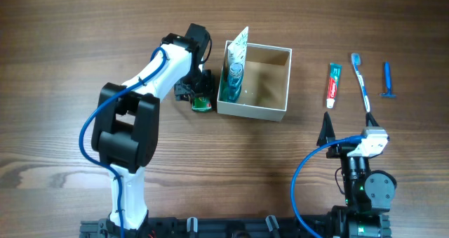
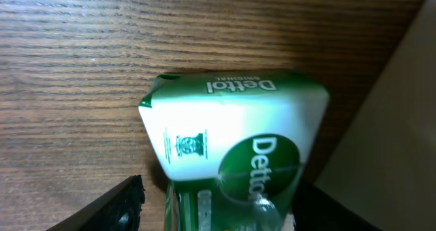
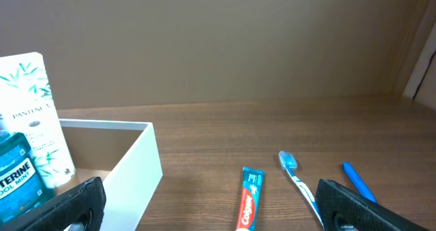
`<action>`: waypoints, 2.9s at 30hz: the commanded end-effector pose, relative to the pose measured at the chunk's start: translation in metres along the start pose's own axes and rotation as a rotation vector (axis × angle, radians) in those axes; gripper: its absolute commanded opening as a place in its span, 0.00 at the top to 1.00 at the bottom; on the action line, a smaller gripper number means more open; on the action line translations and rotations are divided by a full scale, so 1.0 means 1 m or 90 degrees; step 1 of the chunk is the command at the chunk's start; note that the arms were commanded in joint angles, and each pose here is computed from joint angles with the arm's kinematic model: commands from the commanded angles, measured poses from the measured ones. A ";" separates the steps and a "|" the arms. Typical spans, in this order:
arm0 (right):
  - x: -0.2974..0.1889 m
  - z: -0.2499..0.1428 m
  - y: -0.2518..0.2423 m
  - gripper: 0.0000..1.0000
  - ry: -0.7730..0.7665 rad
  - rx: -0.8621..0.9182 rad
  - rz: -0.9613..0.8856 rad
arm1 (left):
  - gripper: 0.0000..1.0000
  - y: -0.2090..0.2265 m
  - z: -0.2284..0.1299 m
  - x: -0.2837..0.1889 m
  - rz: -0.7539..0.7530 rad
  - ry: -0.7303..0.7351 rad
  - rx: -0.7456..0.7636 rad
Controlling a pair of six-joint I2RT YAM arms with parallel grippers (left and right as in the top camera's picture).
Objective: Pack container
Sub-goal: 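Close the left gripper on the Dettol soap, then lift the Dettol soap with the left gripper and adjust grip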
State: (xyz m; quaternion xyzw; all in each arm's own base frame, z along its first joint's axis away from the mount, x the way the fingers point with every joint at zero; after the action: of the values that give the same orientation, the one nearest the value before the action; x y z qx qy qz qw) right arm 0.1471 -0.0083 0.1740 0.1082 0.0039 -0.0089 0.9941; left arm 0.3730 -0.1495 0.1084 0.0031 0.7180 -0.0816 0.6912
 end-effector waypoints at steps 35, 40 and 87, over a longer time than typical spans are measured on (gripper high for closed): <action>0.000 0.000 0.000 0.00 -0.003 0.008 -0.006 | 0.91 0.100 0.001 -0.007 0.038 0.034 -0.229; 0.000 0.000 0.000 0.00 -0.003 0.008 -0.006 | 0.86 0.106 -0.002 -0.008 0.039 0.045 -0.218; 0.000 0.000 0.000 0.00 -0.003 0.009 -0.006 | 0.96 0.116 -0.005 -0.059 0.025 -0.046 -0.256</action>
State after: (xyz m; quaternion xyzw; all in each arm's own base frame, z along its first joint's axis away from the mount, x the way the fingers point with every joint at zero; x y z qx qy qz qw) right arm 0.1471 -0.0083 0.1740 0.1080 0.0039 -0.0089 0.9941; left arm 0.3881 -0.0313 0.1422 -0.1193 0.7060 0.0639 0.6951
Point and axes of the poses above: each gripper's point midway between its finger pads, its own x axis out along the fingers, its own y axis along the line the jaws close on, z = x × y, the point moved 10 cm from there along -x, back along the fingers, and after that the axes turned 10 degrees about x, right-handed, at the moved point
